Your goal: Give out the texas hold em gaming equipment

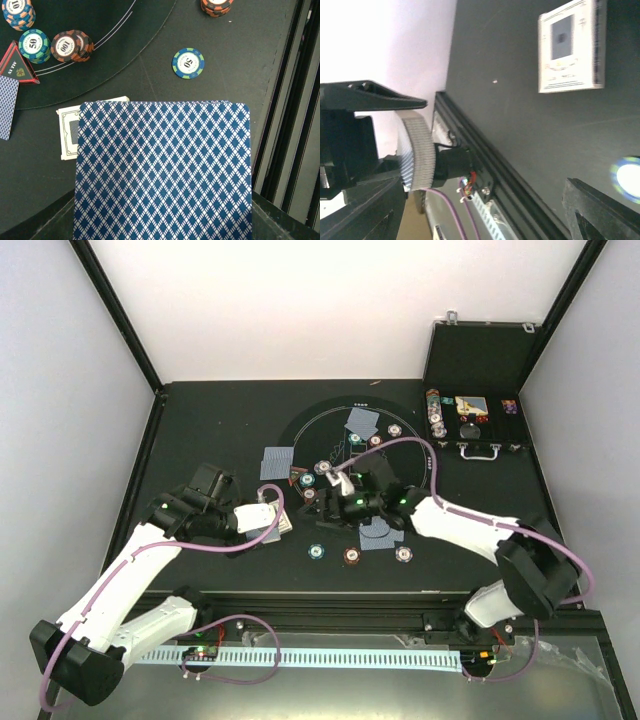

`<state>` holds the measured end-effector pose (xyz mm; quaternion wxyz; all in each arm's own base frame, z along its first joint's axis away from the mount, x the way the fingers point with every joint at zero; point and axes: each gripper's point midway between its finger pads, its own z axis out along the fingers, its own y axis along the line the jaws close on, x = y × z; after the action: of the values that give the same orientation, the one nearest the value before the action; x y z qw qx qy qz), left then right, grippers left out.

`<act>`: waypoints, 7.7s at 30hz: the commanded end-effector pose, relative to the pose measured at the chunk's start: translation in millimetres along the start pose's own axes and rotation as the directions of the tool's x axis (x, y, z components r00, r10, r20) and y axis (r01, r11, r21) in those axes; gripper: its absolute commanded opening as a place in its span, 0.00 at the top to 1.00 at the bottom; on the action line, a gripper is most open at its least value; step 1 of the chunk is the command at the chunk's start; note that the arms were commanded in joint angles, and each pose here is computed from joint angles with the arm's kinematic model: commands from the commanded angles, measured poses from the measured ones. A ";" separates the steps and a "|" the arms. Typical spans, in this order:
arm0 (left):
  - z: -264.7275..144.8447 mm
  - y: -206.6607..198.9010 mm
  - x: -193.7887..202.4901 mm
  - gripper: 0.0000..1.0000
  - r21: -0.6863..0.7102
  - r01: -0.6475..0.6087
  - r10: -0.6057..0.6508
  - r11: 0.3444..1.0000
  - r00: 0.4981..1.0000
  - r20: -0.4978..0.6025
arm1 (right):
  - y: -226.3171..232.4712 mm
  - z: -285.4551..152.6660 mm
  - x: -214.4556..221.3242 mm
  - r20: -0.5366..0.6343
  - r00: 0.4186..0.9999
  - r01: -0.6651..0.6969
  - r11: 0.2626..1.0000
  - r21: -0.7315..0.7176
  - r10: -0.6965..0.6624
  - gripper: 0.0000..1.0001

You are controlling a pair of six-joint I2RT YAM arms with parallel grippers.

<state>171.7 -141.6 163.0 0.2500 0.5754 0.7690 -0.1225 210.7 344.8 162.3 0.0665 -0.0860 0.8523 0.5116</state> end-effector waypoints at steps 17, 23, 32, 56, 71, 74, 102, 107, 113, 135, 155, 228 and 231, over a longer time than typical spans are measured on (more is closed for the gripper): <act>-7.0 3.6 -10.2 0.94 -0.013 -0.012 0.012 1.000 0.999 0.036 | 78.6 91.6 27.2 -0.238 0.971 -0.042 0.947 -0.318 -0.037 0.22; -6.9 3.7 -10.6 0.94 -0.011 -0.012 0.012 1.000 0.999 0.037 | 75.0 105.1 29.8 -0.268 0.963 -0.067 0.943 -0.326 -0.025 0.25; -9.5 2.9 -9.4 0.94 -0.016 -0.016 0.017 1.000 0.999 0.032 | 29.0 102.1 25.1 -0.255 0.965 -0.126 0.956 -0.264 0.057 0.36; -7.9 3.2 -5.9 0.94 -0.021 -0.011 0.012 1.000 1.000 0.019 | 14.7 51.3 25.6 -0.178 0.984 -0.039 0.986 -0.159 0.010 0.88; -7.8 3.1 -2.5 0.94 -0.027 -0.010 0.010 1.000 1.000 0.007 | -26.7 -8.6 -46.1 -0.053 0.995 0.097 0.981 0.167 -0.089 0.99; -8.3 3.3 -3.4 0.94 -0.027 -0.009 0.010 1.000 1.000 0.009 | -57.7 -30.5 -83.8 -0.026 0.986 0.159 0.875 0.457 -0.165 0.99; -8.3 3.3 1.2 0.94 -0.037 -0.007 0.007 0.999 1.000 -0.005 | -153.1 12.4 -180.0 -0.678 0.449 0.590 -0.377 0.714 -0.582 0.91; -8.1 4.4 -0.2 0.94 -0.036 -0.007 0.007 0.999 1.000 -0.003 | -159.4 23.6 -152.6 -0.688 0.442 0.664 -0.305 0.682 -0.576 0.54; -10.3 4.5 -1.8 0.93 -0.040 -0.010 0.010 0.999 1.000 0.002 | -152.0 19.3 -134.5 -0.638 0.478 0.679 -0.207 0.704 -0.603 0.27; -8.9 2.5 -3.4 0.93 -0.027 -0.001 0.002 1.000 1.000 0.013 | -98.9 -9.4 -160.7 0.101 0.933 0.225 0.778 0.587 -0.346 0.47; -9.0 4.1 -1.7 0.93 -0.038 -0.005 0.005 0.999 1.000 0.007 | -189.3 7.0 -168.3 0.072 0.993 0.029 0.765 0.643 -0.098 0.72; -12.3 3.6 -10.3 0.93 -0.030 -0.010 0.011 1.000 0.999 0.041 | 13.6 99.2 19.3 -0.213 0.973 -0.139 0.969 -0.205 0.095 0.37; -11.9 3.5 -9.6 0.93 -0.030 -0.011 0.012 0.999 0.999 0.039 | 7.9 89.5 17.4 -0.194 0.976 -0.140 0.969 -0.202 0.100 0.42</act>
<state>170.5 -136.8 160.6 0.2415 0.5710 0.7763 -0.1141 180.9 448.3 148.3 -0.0568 -0.1303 0.7721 0.6194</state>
